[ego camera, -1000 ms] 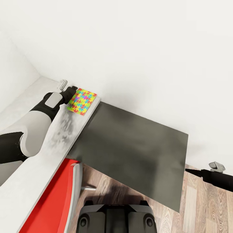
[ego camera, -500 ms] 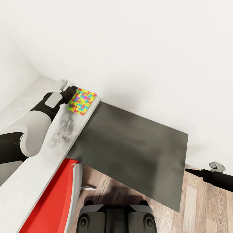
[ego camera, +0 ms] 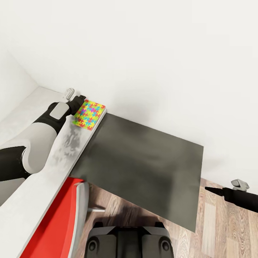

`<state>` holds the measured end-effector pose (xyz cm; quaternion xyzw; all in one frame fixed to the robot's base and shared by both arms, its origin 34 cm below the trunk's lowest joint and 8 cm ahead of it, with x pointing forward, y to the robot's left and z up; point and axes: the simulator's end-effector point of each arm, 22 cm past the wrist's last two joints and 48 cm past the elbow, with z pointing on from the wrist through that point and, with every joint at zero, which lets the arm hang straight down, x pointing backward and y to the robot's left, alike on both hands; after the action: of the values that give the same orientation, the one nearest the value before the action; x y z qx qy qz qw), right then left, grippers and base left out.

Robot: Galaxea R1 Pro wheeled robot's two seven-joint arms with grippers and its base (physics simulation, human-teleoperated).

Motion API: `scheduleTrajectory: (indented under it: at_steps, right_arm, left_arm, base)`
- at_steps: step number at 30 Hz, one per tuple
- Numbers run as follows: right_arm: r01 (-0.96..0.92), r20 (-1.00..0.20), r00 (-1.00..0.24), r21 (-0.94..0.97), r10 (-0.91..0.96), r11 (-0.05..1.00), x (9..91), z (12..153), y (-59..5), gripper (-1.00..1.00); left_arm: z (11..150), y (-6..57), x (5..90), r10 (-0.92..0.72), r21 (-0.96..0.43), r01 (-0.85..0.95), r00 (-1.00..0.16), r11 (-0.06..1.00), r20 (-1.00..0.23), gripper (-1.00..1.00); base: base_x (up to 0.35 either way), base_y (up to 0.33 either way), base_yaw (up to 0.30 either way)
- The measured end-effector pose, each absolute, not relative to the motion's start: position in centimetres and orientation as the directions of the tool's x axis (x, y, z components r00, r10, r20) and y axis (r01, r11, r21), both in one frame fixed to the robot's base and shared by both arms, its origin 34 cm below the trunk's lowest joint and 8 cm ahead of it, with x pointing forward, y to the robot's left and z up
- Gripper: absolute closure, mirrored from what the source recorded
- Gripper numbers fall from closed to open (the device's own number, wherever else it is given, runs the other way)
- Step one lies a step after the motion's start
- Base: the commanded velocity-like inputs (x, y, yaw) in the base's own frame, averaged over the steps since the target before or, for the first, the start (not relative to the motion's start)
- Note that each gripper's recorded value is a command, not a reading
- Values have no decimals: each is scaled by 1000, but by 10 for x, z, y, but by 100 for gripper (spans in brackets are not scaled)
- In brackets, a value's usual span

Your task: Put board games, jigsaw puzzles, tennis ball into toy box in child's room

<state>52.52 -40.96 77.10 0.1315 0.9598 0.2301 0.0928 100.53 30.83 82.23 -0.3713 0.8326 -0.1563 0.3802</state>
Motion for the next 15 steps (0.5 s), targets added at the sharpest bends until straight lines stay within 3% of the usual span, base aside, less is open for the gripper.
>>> scheduleTrajectory:
  at_steps: [15]
  right_arm:
    - [210,-118,-948,466,296,859,525,771,-409,-100]
  left_arm:
    - [823,308,1005,-742,-549,-500,-432,670,-513,-100]
  base:
    - [0,0,-13]
